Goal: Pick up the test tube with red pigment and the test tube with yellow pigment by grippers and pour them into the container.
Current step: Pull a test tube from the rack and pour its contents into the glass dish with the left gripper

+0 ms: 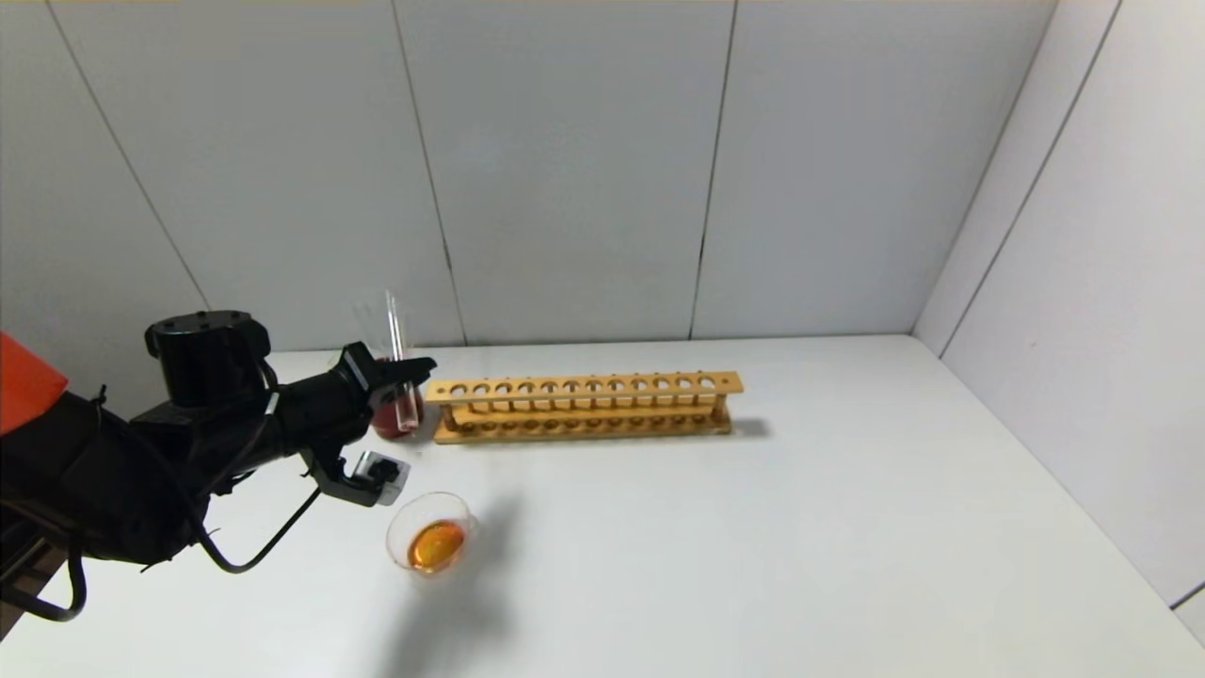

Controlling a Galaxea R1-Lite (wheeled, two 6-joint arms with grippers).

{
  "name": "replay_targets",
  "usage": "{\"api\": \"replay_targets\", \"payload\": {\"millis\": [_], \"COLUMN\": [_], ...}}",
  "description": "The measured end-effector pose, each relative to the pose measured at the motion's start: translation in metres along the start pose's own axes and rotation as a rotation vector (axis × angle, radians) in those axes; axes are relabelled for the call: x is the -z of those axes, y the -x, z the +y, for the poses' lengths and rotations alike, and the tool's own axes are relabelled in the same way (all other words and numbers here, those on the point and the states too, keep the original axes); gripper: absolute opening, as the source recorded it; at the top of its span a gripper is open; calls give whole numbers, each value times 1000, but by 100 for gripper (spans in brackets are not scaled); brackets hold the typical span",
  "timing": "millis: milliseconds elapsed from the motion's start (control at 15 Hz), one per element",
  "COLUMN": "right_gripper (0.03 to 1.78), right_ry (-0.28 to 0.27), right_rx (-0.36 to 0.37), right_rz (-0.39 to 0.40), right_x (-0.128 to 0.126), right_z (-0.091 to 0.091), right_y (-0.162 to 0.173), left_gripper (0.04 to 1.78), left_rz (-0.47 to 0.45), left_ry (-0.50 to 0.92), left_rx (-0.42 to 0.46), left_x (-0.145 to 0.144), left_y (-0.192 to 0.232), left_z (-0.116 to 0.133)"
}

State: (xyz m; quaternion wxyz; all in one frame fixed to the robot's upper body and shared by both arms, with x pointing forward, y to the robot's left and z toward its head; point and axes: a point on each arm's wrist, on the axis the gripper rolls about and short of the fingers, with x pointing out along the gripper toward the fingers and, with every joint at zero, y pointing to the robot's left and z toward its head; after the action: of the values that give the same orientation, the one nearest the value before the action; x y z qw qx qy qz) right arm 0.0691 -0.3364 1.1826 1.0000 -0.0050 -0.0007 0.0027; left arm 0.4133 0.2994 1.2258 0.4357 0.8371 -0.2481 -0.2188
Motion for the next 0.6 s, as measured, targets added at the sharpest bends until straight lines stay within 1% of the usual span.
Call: {"api": "replay_targets", "payload": {"millis": [200, 400, 467, 600], "right_gripper": [175, 175, 175, 175], "right_ry": [0, 0, 0, 0], "right_rx": [0, 0, 0, 0], "right_rz": [0, 0, 0, 0], "right_x": [0, 0, 0, 0], "right_z": [0, 0, 0, 0], "right_y": [0, 0, 0, 0], "left_gripper": [34, 34, 34, 34], "left_rz": [-1, 30, 54, 137], "left_ry": [-9, 20, 50, 95], "left_rx": [-11, -1, 8, 4], "left_x": [1, 3, 4, 10], "left_y": [0, 1, 2, 3], "left_z": [2, 4, 5, 10]}}
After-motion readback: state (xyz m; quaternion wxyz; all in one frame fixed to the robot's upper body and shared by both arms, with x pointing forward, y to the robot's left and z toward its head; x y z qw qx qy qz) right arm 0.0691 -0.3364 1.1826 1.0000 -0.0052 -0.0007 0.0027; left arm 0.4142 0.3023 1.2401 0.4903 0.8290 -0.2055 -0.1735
